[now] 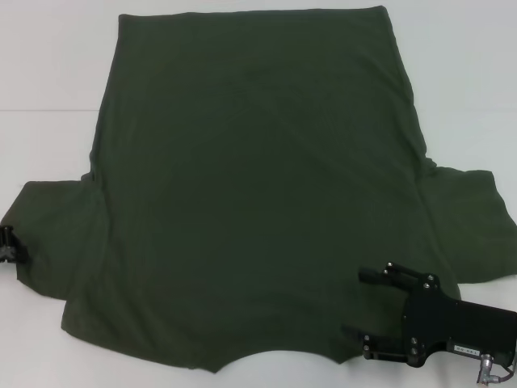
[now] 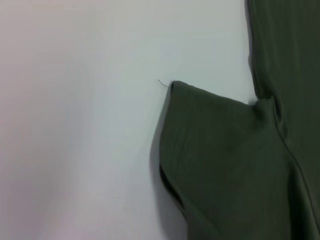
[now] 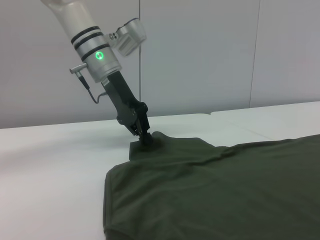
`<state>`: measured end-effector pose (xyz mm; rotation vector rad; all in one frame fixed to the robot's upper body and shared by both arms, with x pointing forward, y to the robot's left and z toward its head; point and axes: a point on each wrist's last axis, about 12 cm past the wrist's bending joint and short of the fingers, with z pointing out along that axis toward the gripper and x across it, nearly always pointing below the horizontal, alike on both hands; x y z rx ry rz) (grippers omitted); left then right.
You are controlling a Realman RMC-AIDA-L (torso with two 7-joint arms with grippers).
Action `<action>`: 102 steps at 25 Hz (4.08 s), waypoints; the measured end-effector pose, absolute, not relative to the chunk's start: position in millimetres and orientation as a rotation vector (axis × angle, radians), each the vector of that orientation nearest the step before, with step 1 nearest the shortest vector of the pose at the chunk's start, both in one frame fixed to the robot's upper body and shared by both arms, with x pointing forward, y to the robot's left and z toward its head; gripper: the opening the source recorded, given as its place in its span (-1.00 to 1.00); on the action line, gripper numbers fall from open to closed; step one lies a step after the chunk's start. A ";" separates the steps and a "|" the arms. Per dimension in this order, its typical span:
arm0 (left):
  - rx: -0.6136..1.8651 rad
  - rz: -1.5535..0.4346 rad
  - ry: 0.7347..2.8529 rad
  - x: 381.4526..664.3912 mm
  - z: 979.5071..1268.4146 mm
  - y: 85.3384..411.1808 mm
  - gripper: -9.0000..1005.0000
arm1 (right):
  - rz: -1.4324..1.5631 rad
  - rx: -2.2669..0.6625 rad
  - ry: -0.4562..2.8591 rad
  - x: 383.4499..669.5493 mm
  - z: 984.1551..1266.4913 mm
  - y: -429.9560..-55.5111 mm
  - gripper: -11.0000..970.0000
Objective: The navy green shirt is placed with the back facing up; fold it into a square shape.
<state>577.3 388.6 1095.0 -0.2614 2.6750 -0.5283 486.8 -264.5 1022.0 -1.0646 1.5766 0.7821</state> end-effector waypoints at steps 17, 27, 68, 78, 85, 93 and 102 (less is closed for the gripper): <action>-0.207 -0.515 2.672 578.2 1105.2 392.3 -0.91 | 0.782 -1.060 1.579 485.8 1021.5 -265.1 0.83; -0.208 -0.470 2.647 578.5 1118.9 404.7 -0.91 | 0.782 -1.057 1.579 485.4 1021.5 -265.4 0.83; 0.110 -0.616 2.574 612.7 1163.6 315.1 -0.89 | 0.785 -1.059 1.574 486.6 1022.0 -263.3 0.83; 0.144 -0.690 2.565 607.5 1135.5 274.7 -0.89 | 0.786 -1.057 1.576 486.0 1021.5 -263.3 0.83; 0.035 -0.846 2.531 598.9 1109.4 272.5 -0.76 | 0.786 -1.058 1.575 486.4 1021.7 -263.1 0.83; 0.040 -1.022 2.389 591.1 1102.3 278.7 -0.34 | 0.783 -1.059 1.576 487.2 1021.7 -262.9 0.82; 0.266 -1.110 2.196 569.8 1104.8 288.4 0.42 | 0.785 -1.038 1.581 488.4 1022.6 -263.3 0.83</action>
